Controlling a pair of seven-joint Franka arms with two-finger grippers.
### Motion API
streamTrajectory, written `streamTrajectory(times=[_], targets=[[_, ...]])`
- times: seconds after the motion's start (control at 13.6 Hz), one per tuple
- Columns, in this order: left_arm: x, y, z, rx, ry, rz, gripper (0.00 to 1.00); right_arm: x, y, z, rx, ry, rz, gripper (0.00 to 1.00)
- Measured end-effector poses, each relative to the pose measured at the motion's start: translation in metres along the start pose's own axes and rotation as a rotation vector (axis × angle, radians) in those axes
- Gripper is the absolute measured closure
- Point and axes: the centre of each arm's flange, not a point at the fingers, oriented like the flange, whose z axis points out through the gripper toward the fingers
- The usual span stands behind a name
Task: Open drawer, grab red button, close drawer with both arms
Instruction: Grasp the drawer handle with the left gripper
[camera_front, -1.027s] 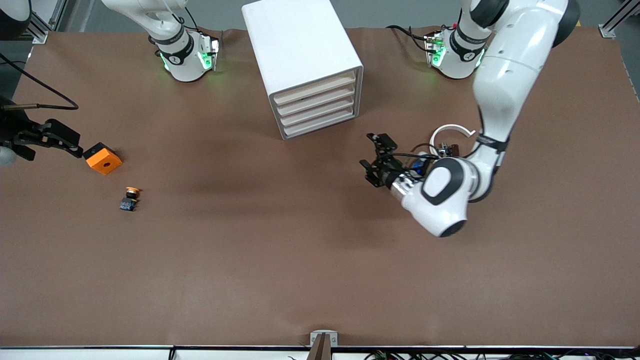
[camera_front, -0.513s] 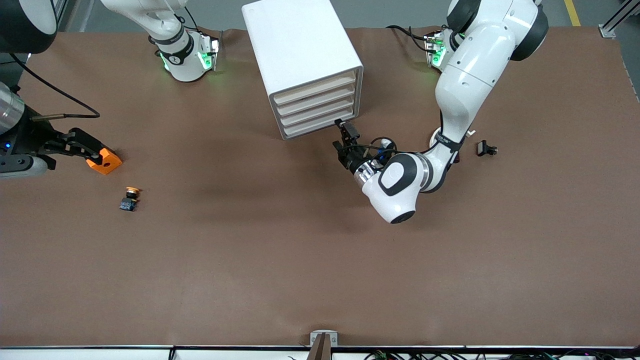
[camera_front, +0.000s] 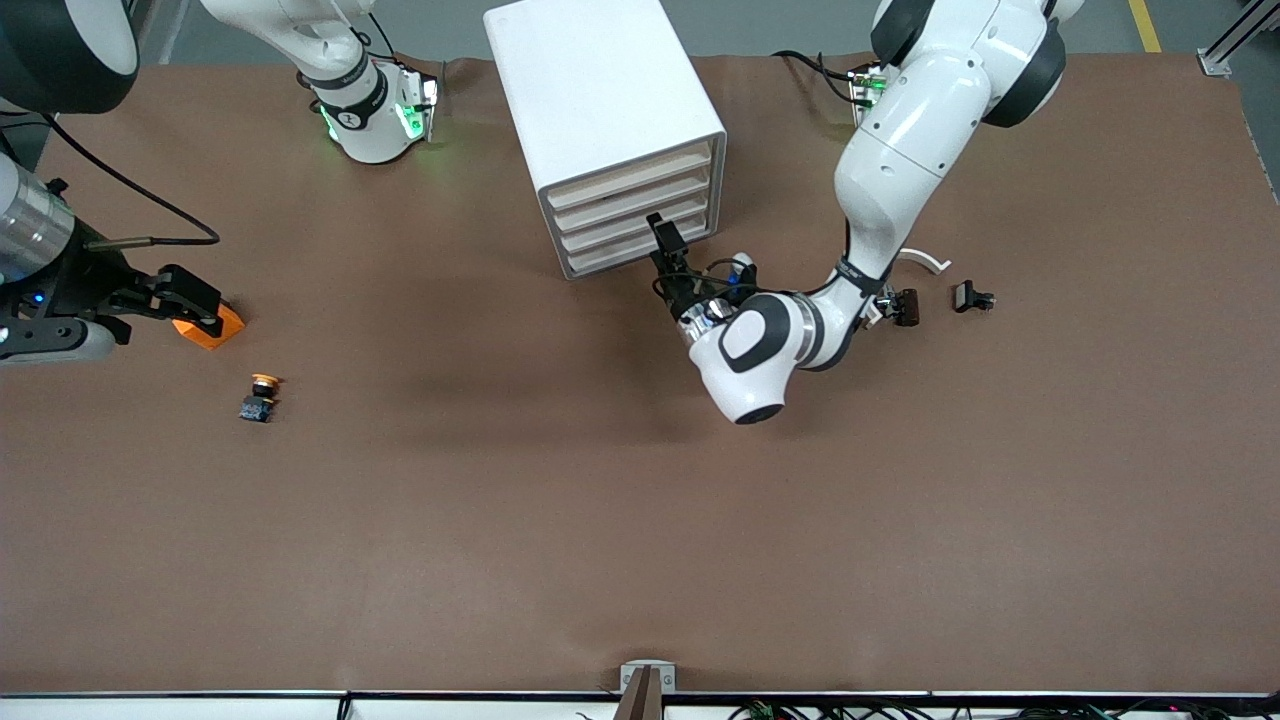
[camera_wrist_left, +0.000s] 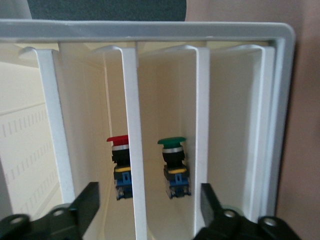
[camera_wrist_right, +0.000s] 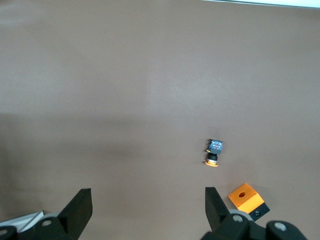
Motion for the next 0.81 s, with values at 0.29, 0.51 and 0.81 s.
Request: streamTrajectory(times=[0.29, 0.51, 0.81], targets=[[-0.001, -0.001, 0.008, 0.008, 0.017, -0.009, 0.28, 0.003, -0.012, 0.008, 0.000, -0.013, 0.000, 0.00], [-0.005, -0.003, 0.022, 0.014, 0.042, -0.008, 0.32, 0.004, -0.012, 0.011, -0.001, -0.018, 0.000, 0.00], [-0.010, -0.004, 0.036, 0.015, 0.065, -0.006, 0.57, 0.003, -0.013, 0.017, -0.002, -0.044, -0.002, 0.00]])
